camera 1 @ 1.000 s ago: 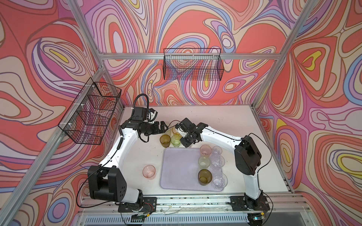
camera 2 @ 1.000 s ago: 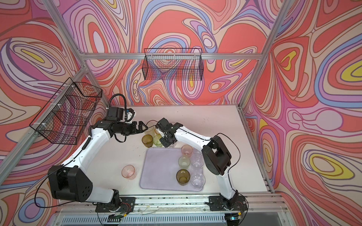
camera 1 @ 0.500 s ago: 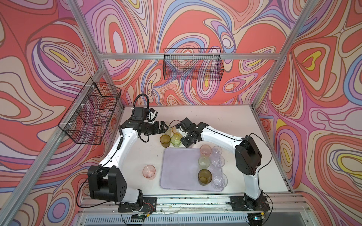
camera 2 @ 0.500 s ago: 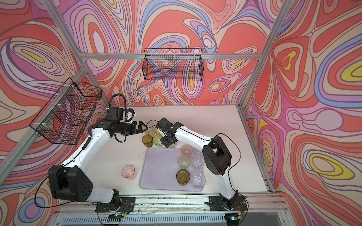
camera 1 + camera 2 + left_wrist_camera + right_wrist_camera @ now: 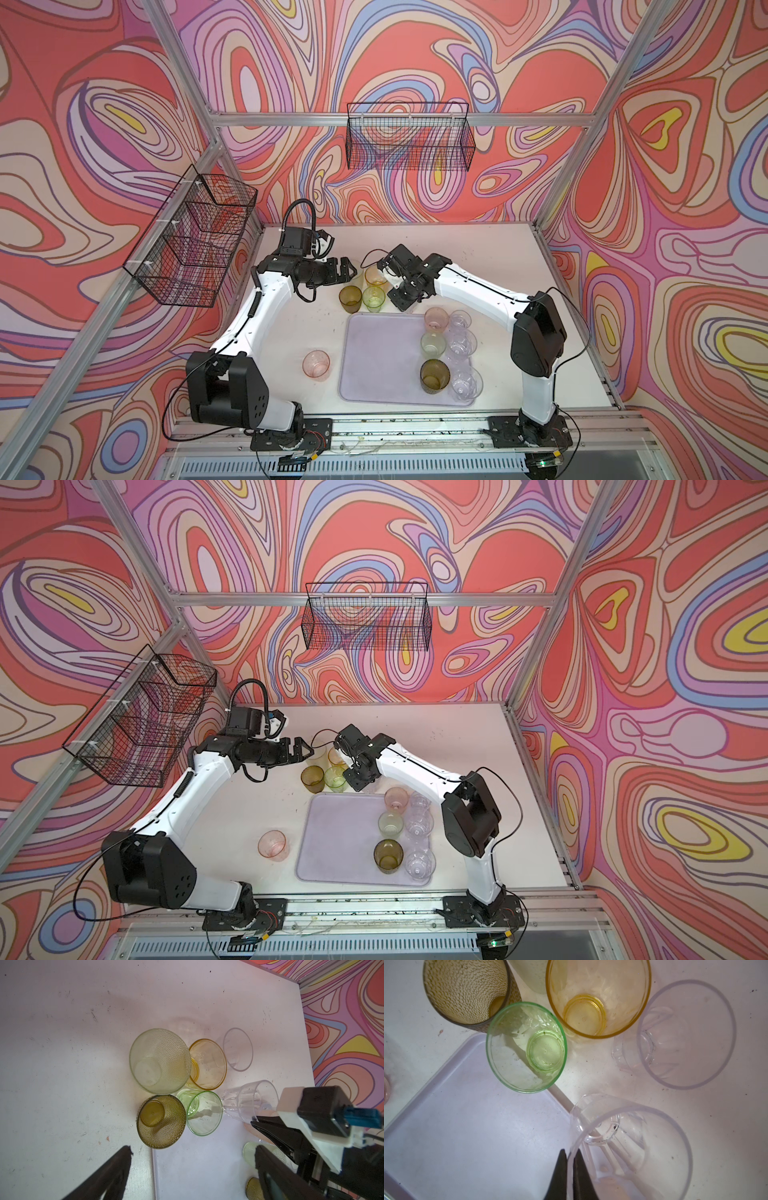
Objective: Place the glasses into the tray
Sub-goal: Pick up the glass from the center of the table.
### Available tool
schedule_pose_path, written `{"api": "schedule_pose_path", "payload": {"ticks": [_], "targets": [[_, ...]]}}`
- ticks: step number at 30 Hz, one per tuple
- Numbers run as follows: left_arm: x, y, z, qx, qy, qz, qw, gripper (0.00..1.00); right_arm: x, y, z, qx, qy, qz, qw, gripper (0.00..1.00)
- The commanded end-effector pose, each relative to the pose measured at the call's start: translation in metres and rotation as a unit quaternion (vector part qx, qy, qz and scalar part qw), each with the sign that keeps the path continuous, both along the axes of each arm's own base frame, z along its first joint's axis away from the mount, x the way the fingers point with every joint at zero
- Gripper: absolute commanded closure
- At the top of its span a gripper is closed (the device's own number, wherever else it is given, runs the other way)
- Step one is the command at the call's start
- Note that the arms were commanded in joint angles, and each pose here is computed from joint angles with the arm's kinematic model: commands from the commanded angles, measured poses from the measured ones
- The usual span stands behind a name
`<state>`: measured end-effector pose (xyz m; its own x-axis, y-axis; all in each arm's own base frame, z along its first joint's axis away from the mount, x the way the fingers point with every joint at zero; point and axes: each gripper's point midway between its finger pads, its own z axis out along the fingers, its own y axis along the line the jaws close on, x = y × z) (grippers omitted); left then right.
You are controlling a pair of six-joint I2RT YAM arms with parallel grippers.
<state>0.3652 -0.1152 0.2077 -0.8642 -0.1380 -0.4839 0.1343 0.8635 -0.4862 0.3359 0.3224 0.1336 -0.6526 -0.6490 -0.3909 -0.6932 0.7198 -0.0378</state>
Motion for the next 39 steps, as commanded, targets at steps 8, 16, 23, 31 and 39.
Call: {"api": "schedule_pose_path", "payload": {"ticks": [8, 16, 23, 31, 39], "targets": [[0.000, -0.003, 0.003, 0.000, 0.003, -0.010, 1.000, 0.05, -0.017, -0.005, 0.041, 0.004, -0.016, -0.006, 1.000, 1.00], [0.000, -0.004, 0.003, 0.000, 0.002, -0.010, 1.000, 0.05, -0.033, 0.000, 0.044, 0.003, -0.011, 0.003, 1.000, 1.00], [0.000, -0.003, 0.003, -0.001, 0.003, -0.010, 1.000, 0.05, -0.046, 0.006, 0.041, 0.001, -0.010, 0.010, 1.000, 1.00], [0.000, -0.003, 0.003, -0.001, 0.002, -0.010, 1.000, 0.05, -0.057, 0.010, 0.027, -0.011, 0.000, 0.012, 1.000, 1.00], [-0.001, -0.002, 0.002, 0.002, 0.003, -0.009, 1.000, 0.05, -0.060, 0.012, 0.010, -0.006, 0.009, -0.001, 1.000, 1.00]]}}
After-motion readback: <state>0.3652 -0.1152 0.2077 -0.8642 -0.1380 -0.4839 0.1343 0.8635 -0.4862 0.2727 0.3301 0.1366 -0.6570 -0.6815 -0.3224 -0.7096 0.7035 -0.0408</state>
